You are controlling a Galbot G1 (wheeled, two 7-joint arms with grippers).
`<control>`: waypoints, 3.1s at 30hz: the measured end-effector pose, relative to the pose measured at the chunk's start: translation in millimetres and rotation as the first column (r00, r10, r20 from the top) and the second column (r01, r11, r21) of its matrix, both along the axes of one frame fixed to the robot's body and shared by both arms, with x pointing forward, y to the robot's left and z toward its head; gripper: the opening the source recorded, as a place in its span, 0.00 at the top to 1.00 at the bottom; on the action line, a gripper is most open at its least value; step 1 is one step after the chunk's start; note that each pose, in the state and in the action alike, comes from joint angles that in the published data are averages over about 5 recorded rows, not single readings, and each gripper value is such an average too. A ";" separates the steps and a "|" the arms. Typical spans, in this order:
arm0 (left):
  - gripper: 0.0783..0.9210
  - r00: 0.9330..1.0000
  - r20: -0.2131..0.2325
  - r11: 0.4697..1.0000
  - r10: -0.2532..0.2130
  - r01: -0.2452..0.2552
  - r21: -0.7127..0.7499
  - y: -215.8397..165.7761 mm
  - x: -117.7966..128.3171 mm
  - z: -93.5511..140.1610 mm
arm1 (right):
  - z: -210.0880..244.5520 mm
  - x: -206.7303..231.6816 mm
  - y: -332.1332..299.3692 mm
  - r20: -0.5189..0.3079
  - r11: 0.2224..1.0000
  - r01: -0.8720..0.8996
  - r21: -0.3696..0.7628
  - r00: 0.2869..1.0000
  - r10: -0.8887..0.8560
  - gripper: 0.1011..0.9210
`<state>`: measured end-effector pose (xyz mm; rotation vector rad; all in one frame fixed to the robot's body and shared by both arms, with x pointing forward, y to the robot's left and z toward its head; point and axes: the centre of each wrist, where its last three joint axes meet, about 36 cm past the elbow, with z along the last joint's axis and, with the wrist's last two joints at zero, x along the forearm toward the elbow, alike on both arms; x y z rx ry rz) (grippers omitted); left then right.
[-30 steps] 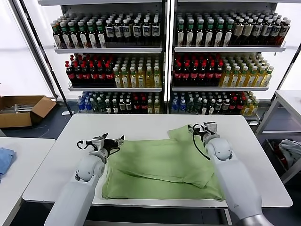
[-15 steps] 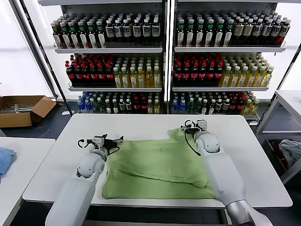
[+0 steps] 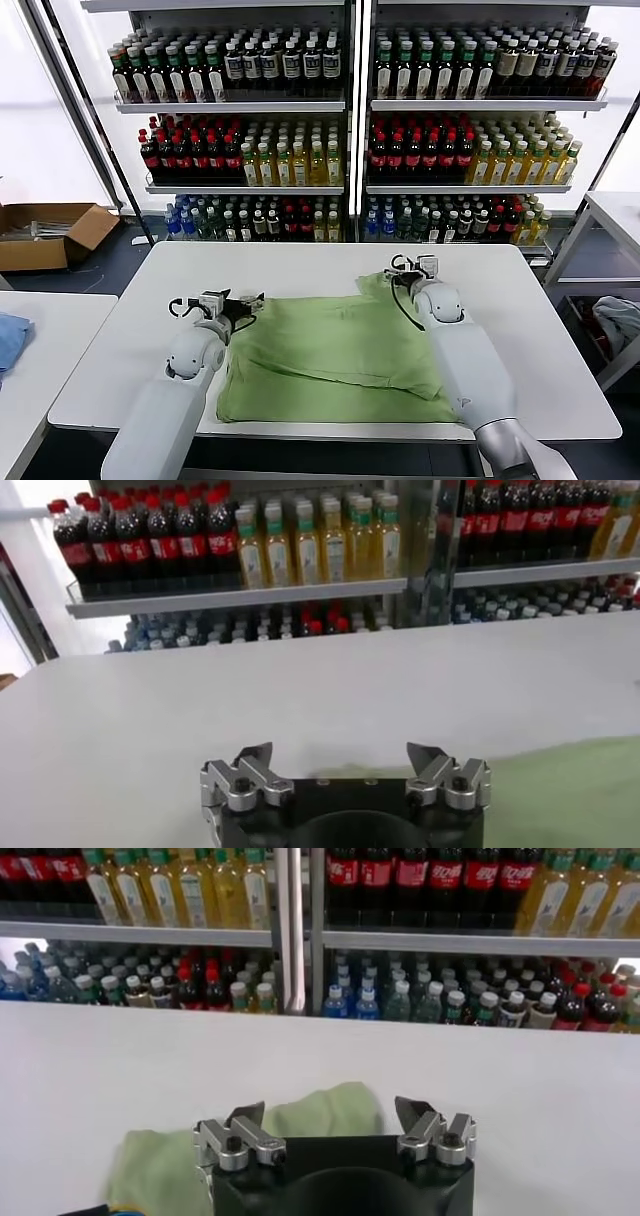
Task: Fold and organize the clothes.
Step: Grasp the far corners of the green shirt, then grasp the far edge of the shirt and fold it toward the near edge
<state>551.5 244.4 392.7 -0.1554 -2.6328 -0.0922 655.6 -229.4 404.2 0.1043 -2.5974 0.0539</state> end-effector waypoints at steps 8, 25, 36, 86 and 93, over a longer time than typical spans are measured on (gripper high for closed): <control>0.18 1.000 -0.016 1.000 0.007 -0.007 0.003 3.2 0.7 -5.1 | -5.0 0.3 3.5 -0.003 1.000 0.010 -0.003 1.000 -0.010 0.15; 0.76 0.999 -0.047 1.000 -0.014 0.014 -0.019 -2.4 -7.2 -18.5 | -10.1 -7.9 -0.4 -0.007 0.999 0.019 -0.033 1.000 -0.019 0.72; 0.99 0.999 -0.022 0.999 -0.036 0.036 -0.017 -2.8 -14.8 -18.9 | -9.1 -21.6 -4.1 0.015 0.999 0.016 -0.031 1.000 -0.015 0.99; 0.99 0.976 0.206 0.997 -0.066 0.075 -0.036 -15.9 -150.8 -6.8 | 25.4 -263.9 -18.2 0.208 0.985 0.172 0.020 0.963 -0.172 0.99; 0.99 0.982 0.177 0.997 -0.067 0.071 -0.016 -17.5 -165.5 -18.1 | 12.1 -290.4 -20.7 0.168 0.982 0.189 0.001 0.968 -0.187 0.99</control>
